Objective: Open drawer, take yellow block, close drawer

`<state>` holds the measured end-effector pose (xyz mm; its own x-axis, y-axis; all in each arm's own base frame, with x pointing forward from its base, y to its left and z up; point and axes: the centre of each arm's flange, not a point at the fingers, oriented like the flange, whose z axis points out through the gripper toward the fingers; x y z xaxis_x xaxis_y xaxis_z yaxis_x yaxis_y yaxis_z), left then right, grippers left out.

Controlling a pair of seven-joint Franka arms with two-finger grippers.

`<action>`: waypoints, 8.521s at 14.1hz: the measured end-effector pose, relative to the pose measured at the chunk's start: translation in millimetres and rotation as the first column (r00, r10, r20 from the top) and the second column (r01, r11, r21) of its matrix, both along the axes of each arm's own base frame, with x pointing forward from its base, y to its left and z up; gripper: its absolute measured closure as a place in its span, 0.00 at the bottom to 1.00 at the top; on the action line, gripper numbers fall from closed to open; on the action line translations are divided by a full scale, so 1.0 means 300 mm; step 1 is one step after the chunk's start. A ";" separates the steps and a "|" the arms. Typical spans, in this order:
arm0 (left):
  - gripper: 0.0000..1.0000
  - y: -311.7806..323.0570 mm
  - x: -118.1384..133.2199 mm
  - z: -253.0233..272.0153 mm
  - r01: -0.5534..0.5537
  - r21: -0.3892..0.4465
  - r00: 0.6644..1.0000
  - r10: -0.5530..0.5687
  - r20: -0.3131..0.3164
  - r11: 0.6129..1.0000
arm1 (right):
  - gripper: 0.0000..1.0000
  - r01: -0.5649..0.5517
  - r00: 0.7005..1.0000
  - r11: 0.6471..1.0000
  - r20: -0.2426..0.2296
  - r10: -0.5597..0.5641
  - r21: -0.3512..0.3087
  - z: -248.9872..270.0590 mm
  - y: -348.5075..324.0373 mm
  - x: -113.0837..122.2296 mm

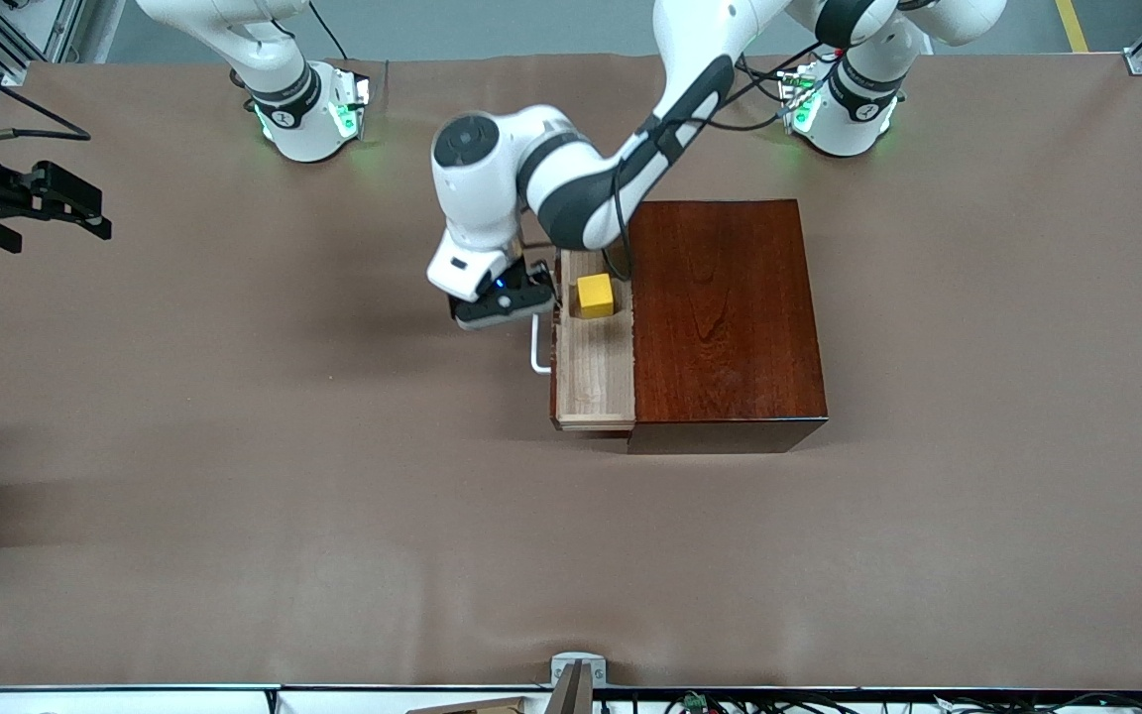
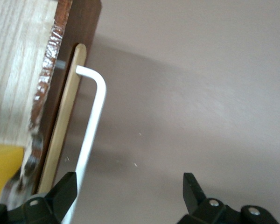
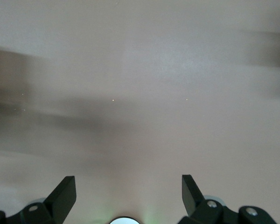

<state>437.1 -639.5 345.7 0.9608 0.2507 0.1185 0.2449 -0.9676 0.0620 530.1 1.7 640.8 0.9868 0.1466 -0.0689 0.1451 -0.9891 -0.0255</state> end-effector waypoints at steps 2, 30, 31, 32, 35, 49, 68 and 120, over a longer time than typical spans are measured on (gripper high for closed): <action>0.00 -0.016 -0.025 0.028 0.010 0.000 1.000 -0.010 0.000 1.000 | 0.00 0.000 1.000 1.000 0.000 0.000 0.000 -0.001 0.000 0.000; 0.00 1.940 0.555 0.992 0.154 0.081 0.978 -0.139 -0.158 0.985 | 0.00 0.547 0.832 0.837 -0.102 -0.545 -0.008 -0.219 0.670 0.044; 0.00 1.964 0.539 0.990 0.150 0.077 0.977 -0.136 -0.162 0.986 | 0.00 0.582 0.808 0.813 -0.110 -0.578 -0.005 -0.229 0.701 0.044; 0.00 1.977 0.525 0.985 0.151 0.070 0.978 -0.138 -0.159 0.986 | 0.00 0.610 0.787 0.792 -0.114 -0.606 0.004 -0.239 0.734 0.046; 0.00 1.982 0.476 0.998 0.190 0.041 0.974 -0.183 -0.136 0.981 | 0.00 0.715 0.693 0.698 -0.144 -0.706 0.020 -0.271 0.852 0.044; 0.00 2.017 0.453 0.937 0.279 0.030 0.947 -0.270 -0.175 0.960 | 0.00 0.987 0.146 0.156 -0.157 -0.977 -0.049 -0.690 1.541 -0.033; 0.00 2.056 0.369 0.979 0.247 0.051 0.966 -0.241 -0.098 0.968 | 0.20 0.989 0.056 0.058 -0.022 -0.998 -0.136 -1.031 1.754 -0.215; 0.00 0.335 0.172 0.482 -0.341 -0.233 0.940 0.321 -0.117 0.911 | 0.45 0.263 0.951 0.964 -0.160 -0.265 -0.033 -1.453 -0.284 0.088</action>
